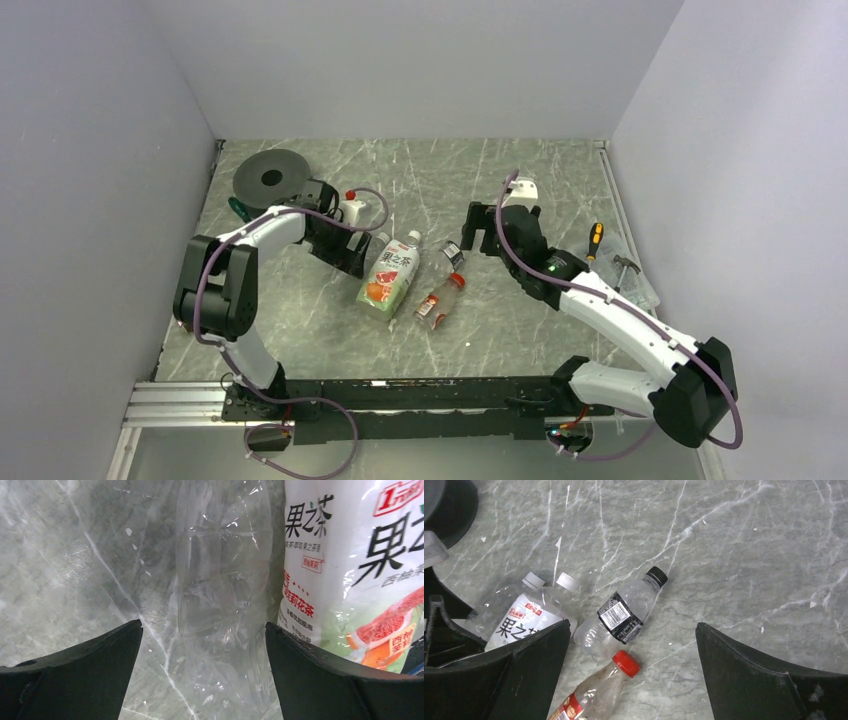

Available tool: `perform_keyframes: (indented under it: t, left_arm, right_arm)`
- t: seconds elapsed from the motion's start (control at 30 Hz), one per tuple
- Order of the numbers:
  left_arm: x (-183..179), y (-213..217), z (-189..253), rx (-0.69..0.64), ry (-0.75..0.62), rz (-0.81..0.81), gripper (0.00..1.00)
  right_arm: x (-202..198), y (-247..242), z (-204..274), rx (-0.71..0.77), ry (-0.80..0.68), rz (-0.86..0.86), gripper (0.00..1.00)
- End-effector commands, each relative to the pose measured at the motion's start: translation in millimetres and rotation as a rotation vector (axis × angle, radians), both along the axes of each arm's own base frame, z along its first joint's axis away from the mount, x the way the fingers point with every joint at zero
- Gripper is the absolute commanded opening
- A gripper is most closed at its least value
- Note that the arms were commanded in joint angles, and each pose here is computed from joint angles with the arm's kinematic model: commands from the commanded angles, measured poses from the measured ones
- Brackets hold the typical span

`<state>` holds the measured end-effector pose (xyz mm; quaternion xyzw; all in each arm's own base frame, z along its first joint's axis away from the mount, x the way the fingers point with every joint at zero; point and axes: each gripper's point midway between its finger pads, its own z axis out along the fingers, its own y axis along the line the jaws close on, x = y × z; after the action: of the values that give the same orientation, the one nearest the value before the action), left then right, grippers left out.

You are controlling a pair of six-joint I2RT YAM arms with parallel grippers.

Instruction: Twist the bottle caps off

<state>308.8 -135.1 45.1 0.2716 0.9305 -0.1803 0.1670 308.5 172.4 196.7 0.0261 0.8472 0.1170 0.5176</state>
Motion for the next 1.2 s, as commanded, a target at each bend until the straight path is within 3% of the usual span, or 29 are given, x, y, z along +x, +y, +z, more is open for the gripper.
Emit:
perform_keyframes:
  t: [0.0, 0.2, 0.43, 0.5, 0.63, 0.73, 0.83, 0.93, 1.07, 1.17]
  left_arm:
    - [6.7, -9.0, 0.3, -0.029, -0.015, -0.042, 0.99]
    - [2.4, -13.4, -9.7, 0.014, -0.030, -0.091, 0.99]
    - [2.0, -13.2, -0.2, 0.016, -0.041, -0.106, 0.55]
    - [5.6, -15.9, 16.1, -0.001, -0.074, -0.113, 0.46]
    - [11.5, -20.4, 55.2, -0.034, -0.160, -0.131, 0.44]
    - [13.3, -23.2, 81.7, -0.057, -0.212, -0.145, 0.36]
    - [14.2, -24.4, 106.2, -0.073, -0.259, -0.149, 0.35]
    - [11.1, -27.6, 138.2, -0.106, -0.321, -0.171, 0.33]
    - [1.8, -36.8, 201.2, -0.199, -0.462, -0.210, 0.19]
    - [-12.6, -40.7, 241.5, -0.268, -0.549, -0.219, 0.20]
  right_arm:
    - [-4.4, -4.5, 2.3, 0.009, -0.017, -0.015, 1.00]
    - [-5.9, -3.9, -5.6, 0.013, -0.004, -0.014, 1.00]
    - [-3.3, 5.2, -6.2, 0.042, 0.013, 0.000, 1.00]
    - [-1.7, 8.8, -3.6, 0.054, 0.014, 0.005, 1.00]
    - [1.9, 17.8, 6.7, 0.081, 0.008, 0.024, 1.00]
    - [4.9, 28.0, 15.8, 0.099, 0.009, 0.046, 1.00]
    - [6.5, 43.3, 30.5, 0.140, -0.002, 0.086, 1.00]
    - [9.0, 65.2, 56.4, 0.209, -0.031, 0.143, 1.00]
    - [15.2, 100.0, 112.8, 0.331, -0.096, 0.213, 1.00]
    - [16.1, 120.8, 149.1, 0.430, -0.144, 0.253, 1.00]
